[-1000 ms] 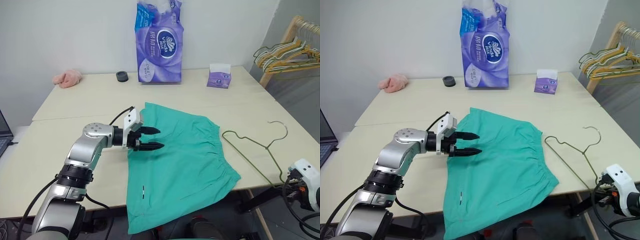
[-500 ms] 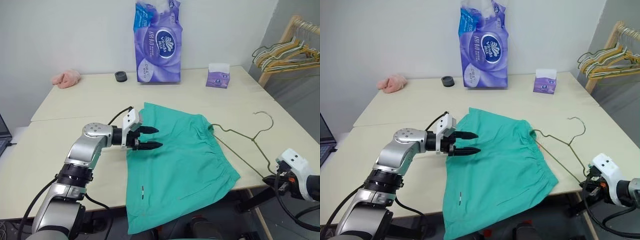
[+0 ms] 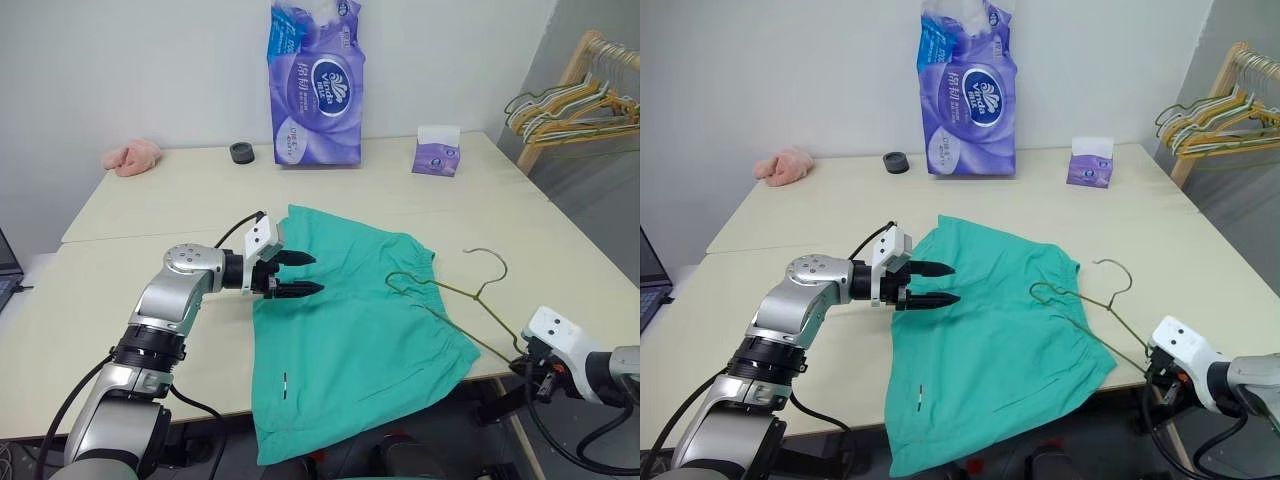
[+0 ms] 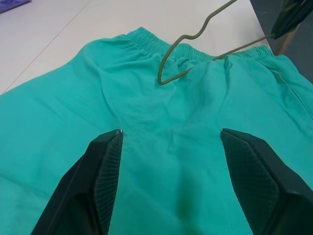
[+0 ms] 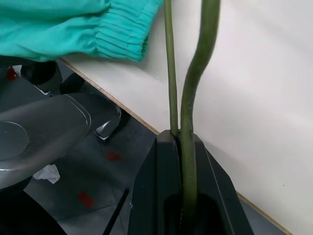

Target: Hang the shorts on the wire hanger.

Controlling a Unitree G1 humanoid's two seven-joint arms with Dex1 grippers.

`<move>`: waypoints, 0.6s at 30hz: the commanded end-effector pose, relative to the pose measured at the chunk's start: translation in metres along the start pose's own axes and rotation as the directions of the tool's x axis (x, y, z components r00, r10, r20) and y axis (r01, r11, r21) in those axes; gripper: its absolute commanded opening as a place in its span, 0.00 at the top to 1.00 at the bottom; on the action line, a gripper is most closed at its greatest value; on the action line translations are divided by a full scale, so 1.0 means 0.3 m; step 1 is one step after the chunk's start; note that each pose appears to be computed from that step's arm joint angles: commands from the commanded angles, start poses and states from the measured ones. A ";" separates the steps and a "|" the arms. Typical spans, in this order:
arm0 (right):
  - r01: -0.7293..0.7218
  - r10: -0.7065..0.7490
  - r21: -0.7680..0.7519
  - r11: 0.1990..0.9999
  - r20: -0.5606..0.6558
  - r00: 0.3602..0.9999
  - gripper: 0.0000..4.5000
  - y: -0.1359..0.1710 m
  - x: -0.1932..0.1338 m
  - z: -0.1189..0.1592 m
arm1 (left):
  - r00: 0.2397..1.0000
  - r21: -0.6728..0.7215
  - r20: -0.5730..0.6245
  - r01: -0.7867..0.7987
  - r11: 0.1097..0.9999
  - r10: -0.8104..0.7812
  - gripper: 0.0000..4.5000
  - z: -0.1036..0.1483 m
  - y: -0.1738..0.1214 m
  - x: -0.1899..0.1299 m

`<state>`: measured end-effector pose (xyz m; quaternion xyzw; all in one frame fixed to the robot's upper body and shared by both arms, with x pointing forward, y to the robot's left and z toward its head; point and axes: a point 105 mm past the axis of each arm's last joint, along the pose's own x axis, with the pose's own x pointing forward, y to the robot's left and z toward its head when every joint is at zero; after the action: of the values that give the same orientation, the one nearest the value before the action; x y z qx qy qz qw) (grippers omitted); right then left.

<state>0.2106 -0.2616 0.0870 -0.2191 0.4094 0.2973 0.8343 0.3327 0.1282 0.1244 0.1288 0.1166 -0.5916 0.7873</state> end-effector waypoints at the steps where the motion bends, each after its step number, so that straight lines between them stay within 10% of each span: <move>1: 0.069 -0.072 0.059 0.996 0.050 0.996 1.00 -0.062 -0.059 0.022 | 1.000 0.053 0.017 -0.013 0.999 0.012 0.25 0.036 0.007 -0.013; 18: 0.066 -0.077 0.297 0.953 0.025 0.997 1.00 -0.045 -0.056 -0.098 | 0.999 0.051 0.021 0.028 0.998 -0.030 0.25 0.052 -0.011 0.004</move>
<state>0.1932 -0.2943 0.0799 -0.0936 0.4365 0.2098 0.8699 0.3305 0.1258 0.1248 0.1246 0.1166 -0.5991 0.7823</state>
